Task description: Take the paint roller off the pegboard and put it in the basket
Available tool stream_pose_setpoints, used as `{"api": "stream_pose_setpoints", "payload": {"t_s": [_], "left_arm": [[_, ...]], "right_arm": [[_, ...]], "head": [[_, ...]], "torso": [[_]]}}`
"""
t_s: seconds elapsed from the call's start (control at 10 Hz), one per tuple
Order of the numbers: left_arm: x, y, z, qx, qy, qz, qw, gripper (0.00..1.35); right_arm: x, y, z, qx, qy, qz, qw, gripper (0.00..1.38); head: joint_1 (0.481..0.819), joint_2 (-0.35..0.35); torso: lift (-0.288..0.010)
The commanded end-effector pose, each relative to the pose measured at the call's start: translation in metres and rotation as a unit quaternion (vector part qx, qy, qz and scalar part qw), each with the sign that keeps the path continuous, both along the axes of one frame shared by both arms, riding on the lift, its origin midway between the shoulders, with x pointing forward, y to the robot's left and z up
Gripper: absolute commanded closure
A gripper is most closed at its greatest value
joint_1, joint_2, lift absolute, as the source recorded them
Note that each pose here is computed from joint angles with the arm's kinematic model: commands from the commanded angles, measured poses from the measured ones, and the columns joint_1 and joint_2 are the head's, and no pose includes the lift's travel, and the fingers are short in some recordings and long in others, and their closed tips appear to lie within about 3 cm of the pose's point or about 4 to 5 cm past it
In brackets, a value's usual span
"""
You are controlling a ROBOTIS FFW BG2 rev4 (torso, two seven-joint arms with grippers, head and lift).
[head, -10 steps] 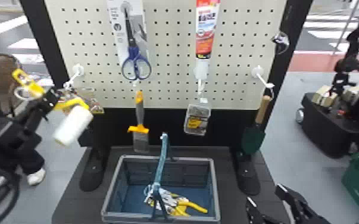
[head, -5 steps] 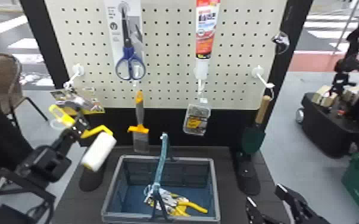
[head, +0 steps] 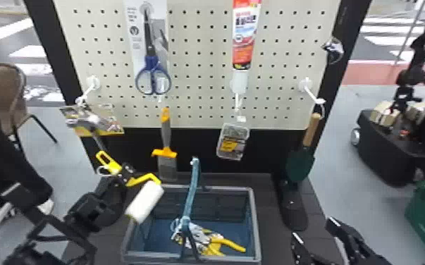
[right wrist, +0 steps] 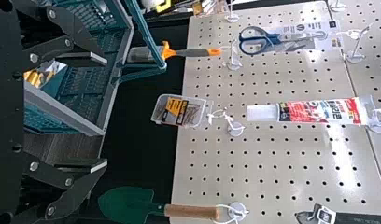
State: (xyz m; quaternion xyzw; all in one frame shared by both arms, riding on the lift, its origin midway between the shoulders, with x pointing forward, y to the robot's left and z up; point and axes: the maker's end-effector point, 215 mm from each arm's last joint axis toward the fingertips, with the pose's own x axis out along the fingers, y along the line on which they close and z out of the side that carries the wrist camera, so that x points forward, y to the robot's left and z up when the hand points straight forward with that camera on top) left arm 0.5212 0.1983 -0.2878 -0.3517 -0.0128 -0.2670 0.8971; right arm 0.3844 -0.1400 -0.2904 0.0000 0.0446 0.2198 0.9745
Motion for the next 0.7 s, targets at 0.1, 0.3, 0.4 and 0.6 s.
{"api": "stream_pose_setpoints", "payload": {"t_s": [0.1,0.3,0.4,0.6], "left_arm": [[0.014,-0.032,-0.021,-0.003,0.019,-0.034,0.9992,1.22],[0.019,-0.056,-0.039,-0.009,0.033,-0.058,0.9977,1.22],[0.019,-0.067,-0.046,-0.010,0.039,-0.066,0.9970,1.22],[0.019,-0.078,-0.052,-0.010,0.044,-0.075,0.9962,1.22]], "right_arm": [[0.002,0.002,0.002,-0.001,-0.004,0.006,1.000,0.50],[0.003,0.002,-0.001,0.000,-0.002,0.008,1.000,0.50],[0.003,0.003,-0.001,0.000,-0.002,0.009,1.000,0.50],[0.004,0.003,-0.001,0.000,-0.003,0.011,1.000,0.50]], "head": [[0.549,0.000],[0.549,0.000],[0.549,0.000],[0.549,0.000]], "torso": [[-0.100],[-0.100],[-0.100],[-0.100]]}}
